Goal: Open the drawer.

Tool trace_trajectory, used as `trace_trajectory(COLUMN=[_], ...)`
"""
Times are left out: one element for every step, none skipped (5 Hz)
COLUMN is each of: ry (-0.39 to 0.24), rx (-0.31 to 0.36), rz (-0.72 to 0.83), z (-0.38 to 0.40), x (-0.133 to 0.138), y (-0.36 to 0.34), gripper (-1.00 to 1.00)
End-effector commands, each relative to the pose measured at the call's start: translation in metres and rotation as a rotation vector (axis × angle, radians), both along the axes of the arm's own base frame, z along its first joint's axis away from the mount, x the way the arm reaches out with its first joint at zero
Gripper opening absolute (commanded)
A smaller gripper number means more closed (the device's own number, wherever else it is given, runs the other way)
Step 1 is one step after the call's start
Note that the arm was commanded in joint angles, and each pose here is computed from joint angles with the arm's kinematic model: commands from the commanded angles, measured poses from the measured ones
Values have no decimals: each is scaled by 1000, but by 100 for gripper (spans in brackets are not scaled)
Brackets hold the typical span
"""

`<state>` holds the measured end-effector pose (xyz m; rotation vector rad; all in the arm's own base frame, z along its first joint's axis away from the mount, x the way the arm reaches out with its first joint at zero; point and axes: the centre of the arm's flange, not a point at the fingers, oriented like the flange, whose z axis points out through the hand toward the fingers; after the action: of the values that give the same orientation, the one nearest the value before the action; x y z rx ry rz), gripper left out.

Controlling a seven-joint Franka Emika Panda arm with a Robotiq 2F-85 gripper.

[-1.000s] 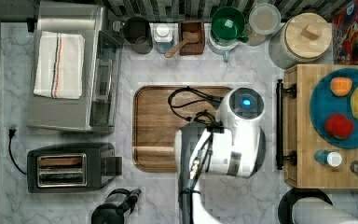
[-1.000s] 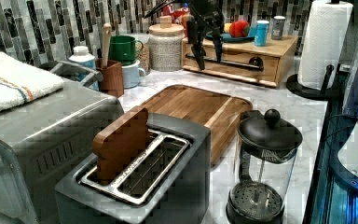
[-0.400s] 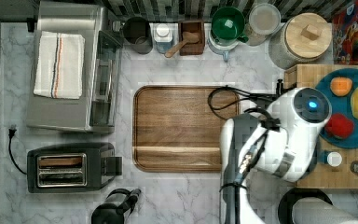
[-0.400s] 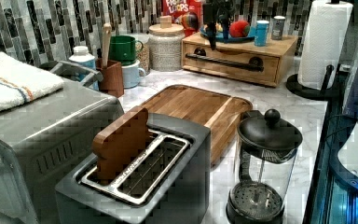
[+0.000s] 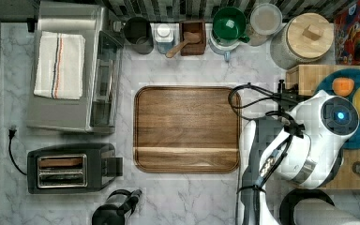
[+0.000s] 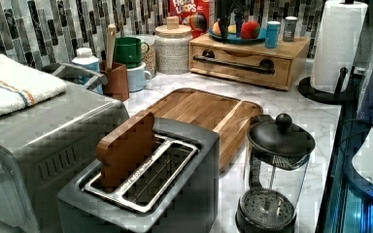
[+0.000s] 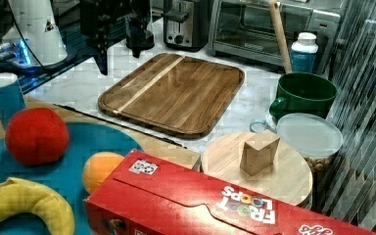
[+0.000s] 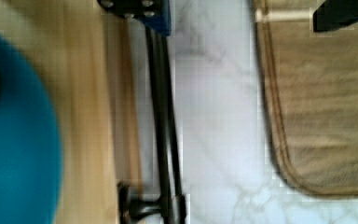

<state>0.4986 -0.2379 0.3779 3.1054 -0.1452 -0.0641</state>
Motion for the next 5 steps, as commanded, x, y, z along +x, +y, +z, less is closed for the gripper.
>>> trace_trajectory(ry=[-77,-38,-46,-73,-72], rx=[-43,-63,-80,-39,-23], rz=[168,185,192,195,186], z=[-8,-10,-39,-56,-71], x=[36,38,34,26,17], y=[28,31,3,-15,-27], gripper=[100,100,100,100,100])
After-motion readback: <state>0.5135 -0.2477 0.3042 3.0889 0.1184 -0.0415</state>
